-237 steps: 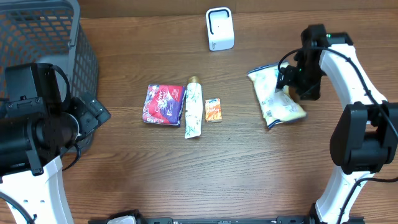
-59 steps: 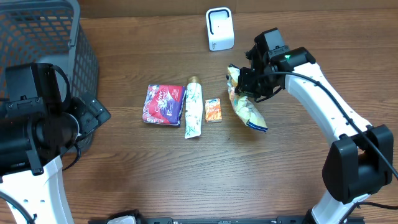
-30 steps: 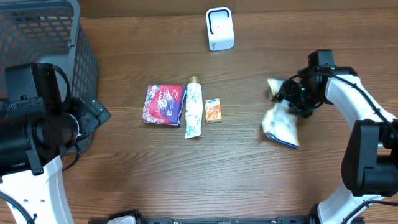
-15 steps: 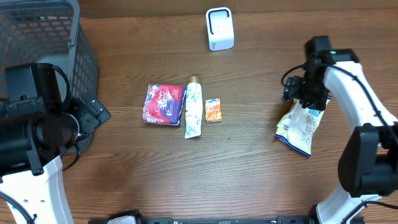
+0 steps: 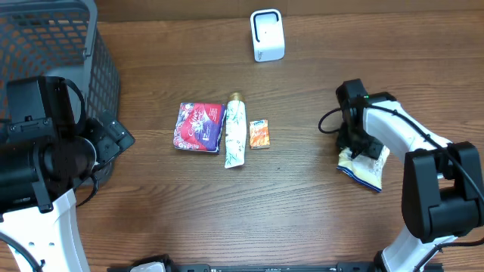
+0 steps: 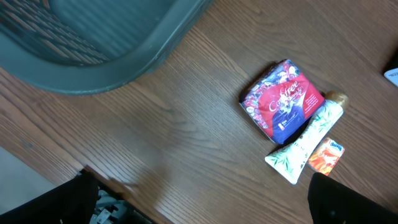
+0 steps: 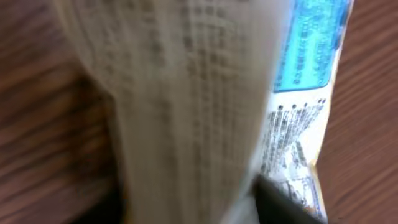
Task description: Scan the item barcode
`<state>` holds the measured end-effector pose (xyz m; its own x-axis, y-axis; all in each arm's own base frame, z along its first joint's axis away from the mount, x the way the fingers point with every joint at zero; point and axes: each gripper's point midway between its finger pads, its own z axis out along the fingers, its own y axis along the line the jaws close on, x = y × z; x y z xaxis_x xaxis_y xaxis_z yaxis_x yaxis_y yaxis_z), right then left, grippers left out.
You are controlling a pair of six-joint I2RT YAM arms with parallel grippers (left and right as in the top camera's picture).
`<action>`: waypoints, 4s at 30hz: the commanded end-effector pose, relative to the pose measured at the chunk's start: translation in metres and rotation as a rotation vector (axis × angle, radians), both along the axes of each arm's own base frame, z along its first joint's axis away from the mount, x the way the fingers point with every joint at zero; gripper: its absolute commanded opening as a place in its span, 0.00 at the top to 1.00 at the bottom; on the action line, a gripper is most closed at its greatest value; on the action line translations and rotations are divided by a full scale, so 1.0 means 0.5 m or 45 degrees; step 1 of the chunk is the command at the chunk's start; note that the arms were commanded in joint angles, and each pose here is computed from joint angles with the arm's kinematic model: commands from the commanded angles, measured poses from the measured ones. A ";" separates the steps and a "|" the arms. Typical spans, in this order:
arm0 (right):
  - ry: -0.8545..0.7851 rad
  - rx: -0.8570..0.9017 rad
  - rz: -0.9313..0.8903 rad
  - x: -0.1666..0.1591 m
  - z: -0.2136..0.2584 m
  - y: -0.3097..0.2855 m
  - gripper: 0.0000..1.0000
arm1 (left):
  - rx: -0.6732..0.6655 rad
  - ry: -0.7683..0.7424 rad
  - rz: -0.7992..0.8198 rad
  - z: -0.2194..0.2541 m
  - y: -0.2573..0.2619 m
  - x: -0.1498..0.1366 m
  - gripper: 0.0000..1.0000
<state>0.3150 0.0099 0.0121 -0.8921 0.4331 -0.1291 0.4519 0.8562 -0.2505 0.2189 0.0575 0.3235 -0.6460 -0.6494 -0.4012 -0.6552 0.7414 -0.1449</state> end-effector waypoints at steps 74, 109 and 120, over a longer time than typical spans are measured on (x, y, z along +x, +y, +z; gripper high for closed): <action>0.034 0.592 0.475 0.069 -0.021 0.277 0.90 | 0.002 0.004 0.029 -0.002 0.005 0.000 0.00; 0.059 0.579 0.431 0.042 -0.027 0.310 0.96 | 0.002 0.004 0.029 -0.002 0.005 0.000 0.00; 0.209 0.449 0.489 0.025 0.176 0.276 0.71 | 0.002 0.005 0.029 -0.002 0.005 0.000 0.00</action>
